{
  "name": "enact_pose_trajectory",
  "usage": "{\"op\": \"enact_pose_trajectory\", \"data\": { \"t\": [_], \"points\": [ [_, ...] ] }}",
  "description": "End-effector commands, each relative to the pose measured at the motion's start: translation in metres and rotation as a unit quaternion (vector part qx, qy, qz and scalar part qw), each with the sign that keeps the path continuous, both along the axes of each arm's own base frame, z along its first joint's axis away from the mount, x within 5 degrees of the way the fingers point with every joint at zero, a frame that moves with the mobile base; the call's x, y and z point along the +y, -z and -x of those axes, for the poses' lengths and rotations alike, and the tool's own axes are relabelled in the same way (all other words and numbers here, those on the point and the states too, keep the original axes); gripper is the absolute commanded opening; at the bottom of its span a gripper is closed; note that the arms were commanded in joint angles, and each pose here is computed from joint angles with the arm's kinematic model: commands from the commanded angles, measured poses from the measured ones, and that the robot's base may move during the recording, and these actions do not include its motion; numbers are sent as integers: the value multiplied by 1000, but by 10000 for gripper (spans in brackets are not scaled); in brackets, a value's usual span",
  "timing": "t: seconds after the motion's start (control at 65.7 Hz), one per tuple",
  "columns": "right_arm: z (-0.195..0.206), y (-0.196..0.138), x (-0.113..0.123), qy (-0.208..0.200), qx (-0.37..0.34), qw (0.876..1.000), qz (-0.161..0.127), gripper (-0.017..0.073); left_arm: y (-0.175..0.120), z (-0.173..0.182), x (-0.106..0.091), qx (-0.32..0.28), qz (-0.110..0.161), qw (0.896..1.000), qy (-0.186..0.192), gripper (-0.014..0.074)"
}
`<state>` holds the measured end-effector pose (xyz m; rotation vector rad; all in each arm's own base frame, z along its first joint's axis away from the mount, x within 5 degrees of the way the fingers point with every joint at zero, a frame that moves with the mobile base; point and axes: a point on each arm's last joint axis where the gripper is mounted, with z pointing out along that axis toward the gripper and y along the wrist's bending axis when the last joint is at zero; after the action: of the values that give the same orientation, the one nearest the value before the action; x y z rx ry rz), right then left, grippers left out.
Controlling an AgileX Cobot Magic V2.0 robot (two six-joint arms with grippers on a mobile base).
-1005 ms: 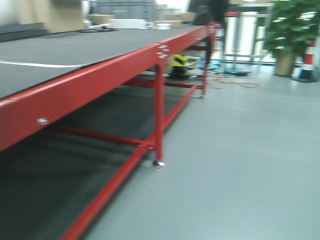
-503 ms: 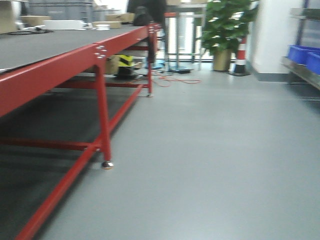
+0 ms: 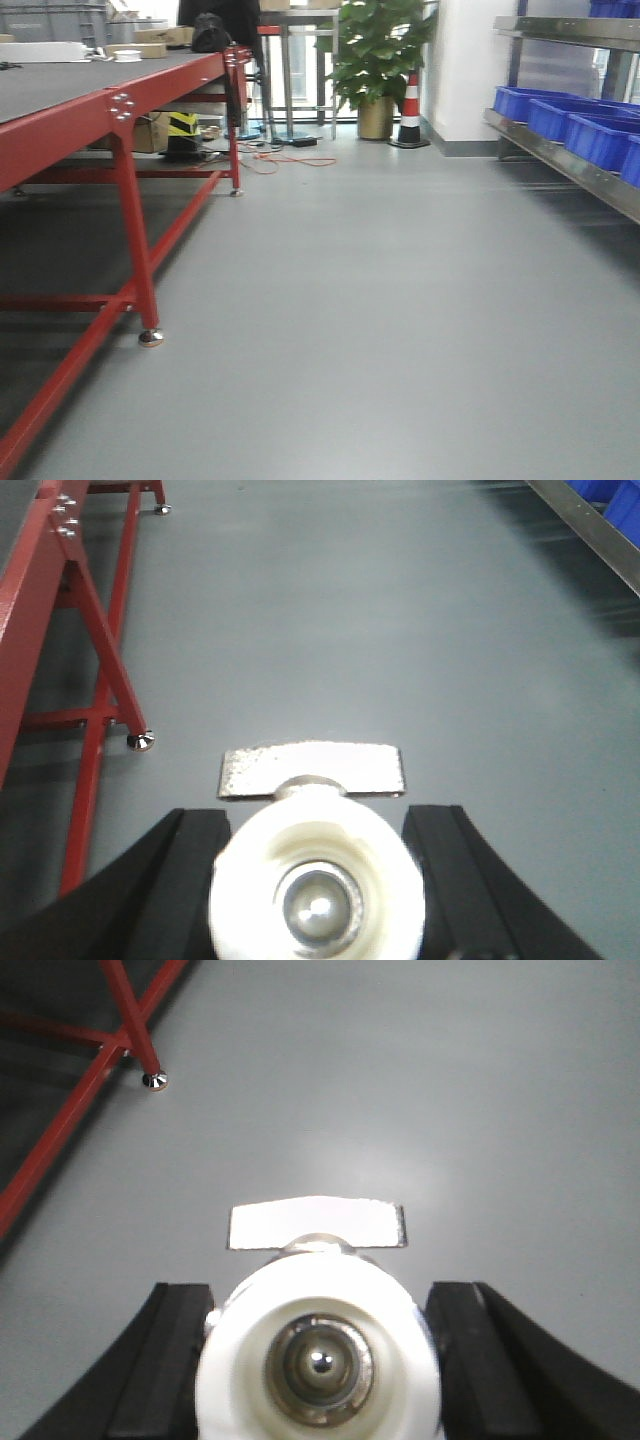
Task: Place valve from conveyor to right shelf box
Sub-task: 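Hold both valves while driving the base to the blue-bin shelf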
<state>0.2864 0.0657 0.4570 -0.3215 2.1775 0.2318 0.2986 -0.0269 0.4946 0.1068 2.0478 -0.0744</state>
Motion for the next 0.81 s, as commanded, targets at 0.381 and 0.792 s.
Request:
{"op": "enact_pose_trajectory", "data": {
  "t": [0.381, 0.792],
  "points": [
    [3, -15, -1, 5, -46, 999, -11, -162, -11, 3, -2, -37, 9, 999, 3, -111],
    [3, -15, -1, 5, -46, 999, -11, -162, -11, 3, -2, -37, 9, 999, 3, -111]
  ]
}}
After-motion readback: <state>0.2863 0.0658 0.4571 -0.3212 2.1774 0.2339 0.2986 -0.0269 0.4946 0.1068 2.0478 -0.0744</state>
